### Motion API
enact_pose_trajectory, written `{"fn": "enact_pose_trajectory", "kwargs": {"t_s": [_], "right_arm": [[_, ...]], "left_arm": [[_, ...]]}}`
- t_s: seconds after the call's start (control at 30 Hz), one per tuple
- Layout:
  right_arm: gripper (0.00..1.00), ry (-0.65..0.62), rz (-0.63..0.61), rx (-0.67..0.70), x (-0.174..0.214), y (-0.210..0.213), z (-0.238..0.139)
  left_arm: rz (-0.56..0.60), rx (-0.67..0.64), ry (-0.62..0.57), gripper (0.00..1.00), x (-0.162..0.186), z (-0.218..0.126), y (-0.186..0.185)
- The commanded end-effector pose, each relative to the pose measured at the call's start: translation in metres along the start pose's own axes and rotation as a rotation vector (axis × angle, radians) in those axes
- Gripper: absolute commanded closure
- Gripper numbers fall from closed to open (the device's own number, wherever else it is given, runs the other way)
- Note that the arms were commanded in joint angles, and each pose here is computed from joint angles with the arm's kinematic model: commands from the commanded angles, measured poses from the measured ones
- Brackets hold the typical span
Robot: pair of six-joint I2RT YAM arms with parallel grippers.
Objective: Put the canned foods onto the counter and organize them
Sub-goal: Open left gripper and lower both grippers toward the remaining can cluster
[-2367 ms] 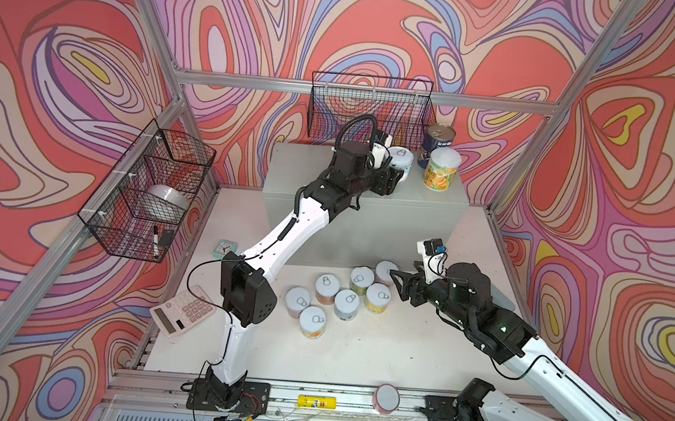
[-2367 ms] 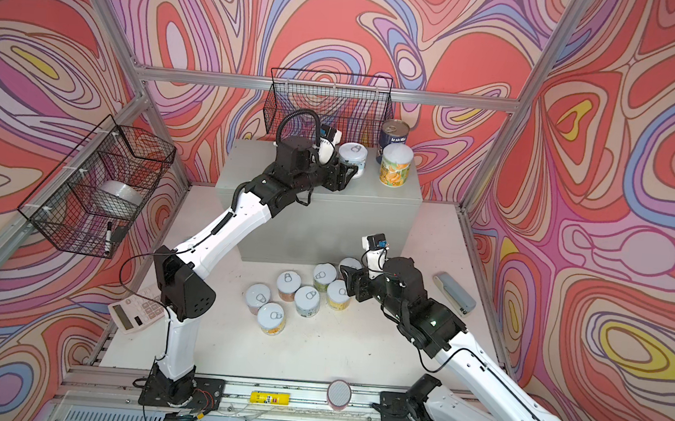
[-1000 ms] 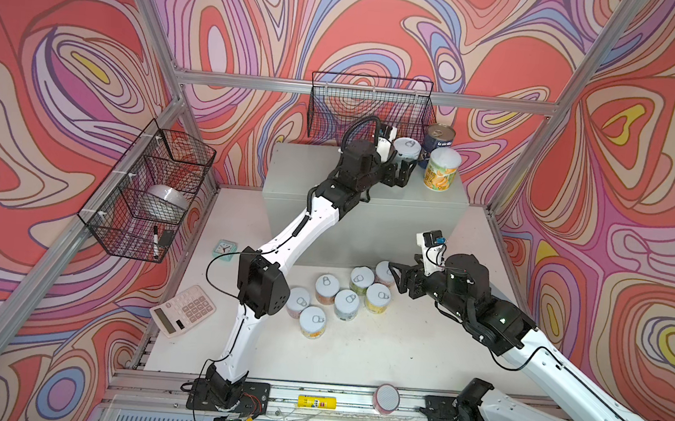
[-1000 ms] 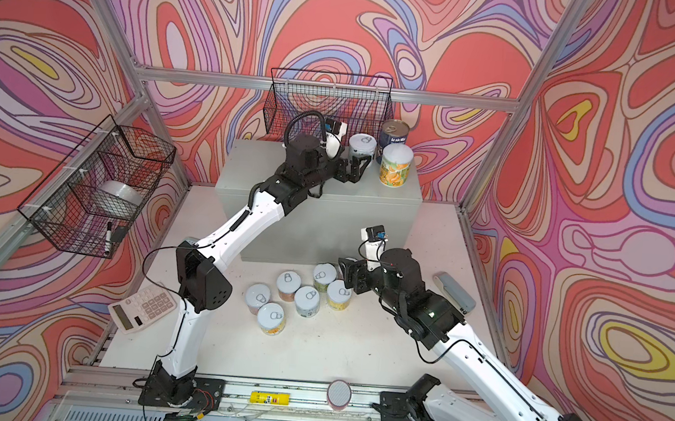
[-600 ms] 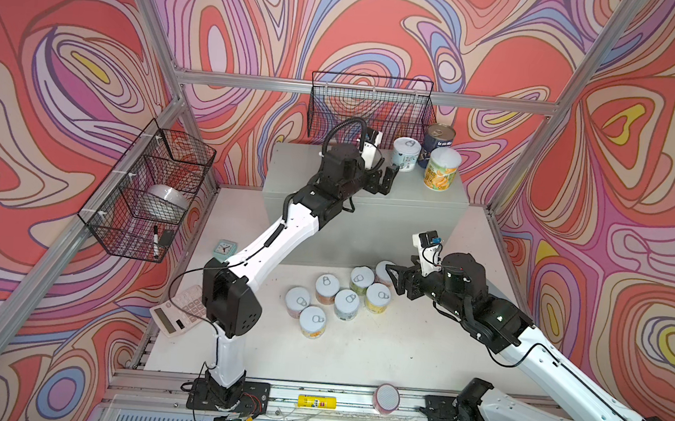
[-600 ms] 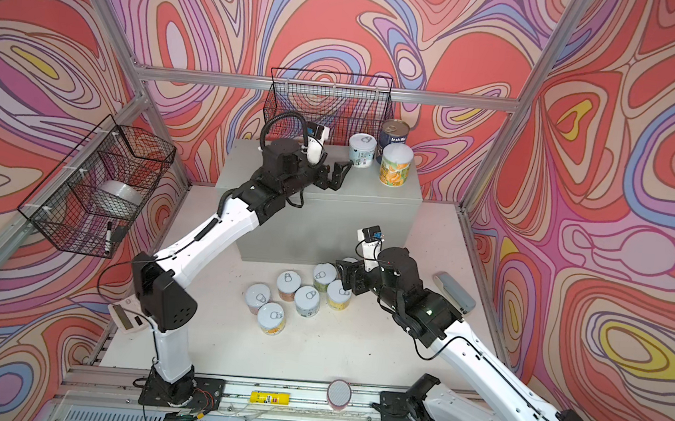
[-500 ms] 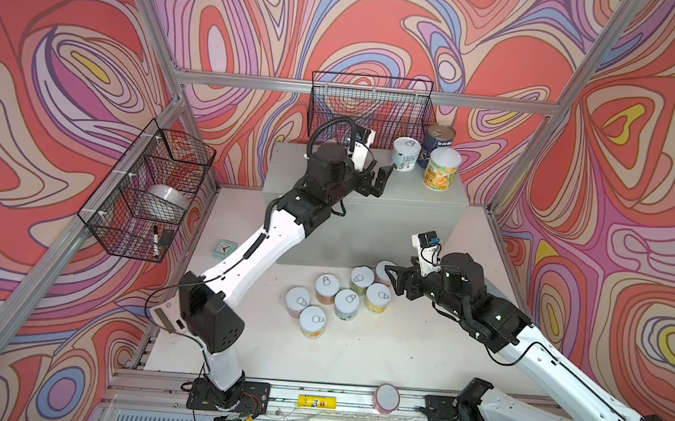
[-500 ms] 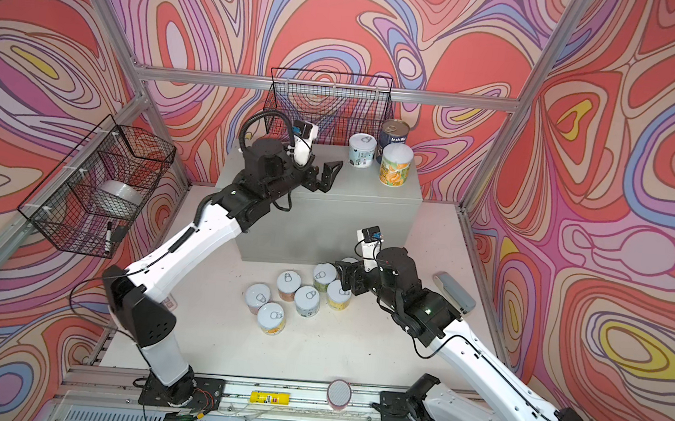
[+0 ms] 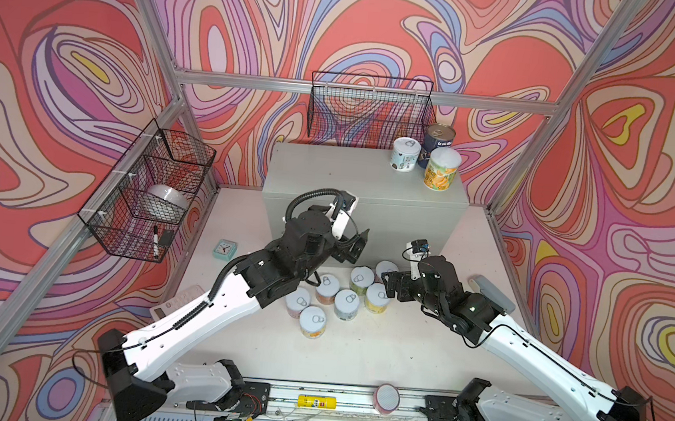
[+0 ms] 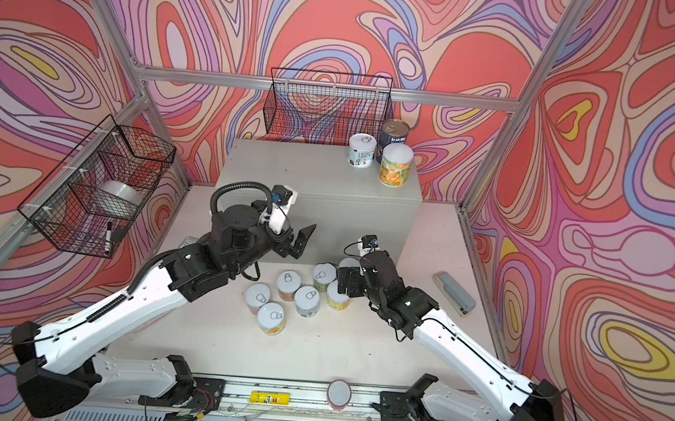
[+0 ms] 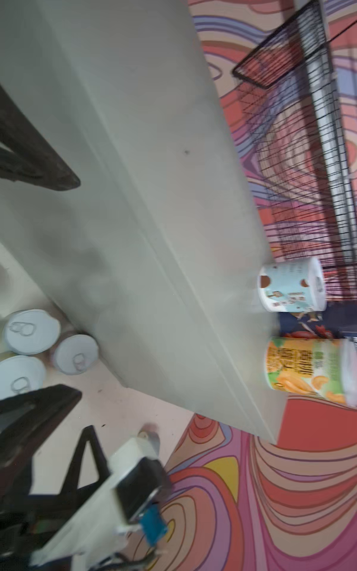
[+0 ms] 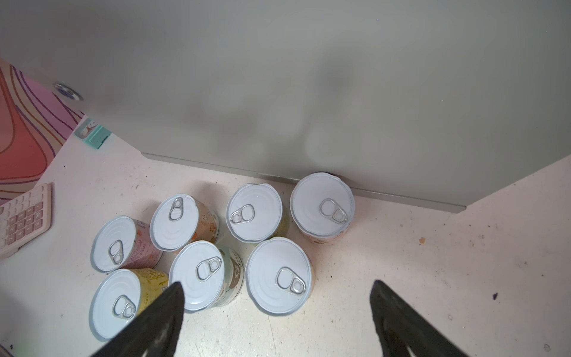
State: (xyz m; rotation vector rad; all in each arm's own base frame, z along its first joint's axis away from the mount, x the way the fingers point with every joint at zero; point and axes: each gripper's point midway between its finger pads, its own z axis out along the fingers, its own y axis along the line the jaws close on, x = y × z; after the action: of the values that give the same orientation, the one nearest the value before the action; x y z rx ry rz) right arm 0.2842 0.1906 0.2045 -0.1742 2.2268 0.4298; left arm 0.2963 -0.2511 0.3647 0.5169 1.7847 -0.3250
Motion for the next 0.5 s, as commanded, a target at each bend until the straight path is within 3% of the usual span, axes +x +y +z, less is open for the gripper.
{"fn": "enact_pose_trajectory", "kwargs": {"t_s": [0.0, 0.2, 0.47], "right_arm": [[0.03, -0.048, 0.074, -0.003, 0.006, -0.006, -0.003], [0.02, -0.053, 0.127, -0.034, 0.023, -0.009, -0.001], [0.03, 0.012, 0.214, -0.065, 0.06, -0.015, 0.006]], "left_arm": [[-0.105, -0.01, 0.101, 0.0, 0.043, -0.027, 0.007], [-0.16, -0.085, 0.213, 0.0, 0.12, -0.051, 0.013], [-0.24, -0.151, 0.203, 0.0, 0.2, -0.068, 0.009]]}}
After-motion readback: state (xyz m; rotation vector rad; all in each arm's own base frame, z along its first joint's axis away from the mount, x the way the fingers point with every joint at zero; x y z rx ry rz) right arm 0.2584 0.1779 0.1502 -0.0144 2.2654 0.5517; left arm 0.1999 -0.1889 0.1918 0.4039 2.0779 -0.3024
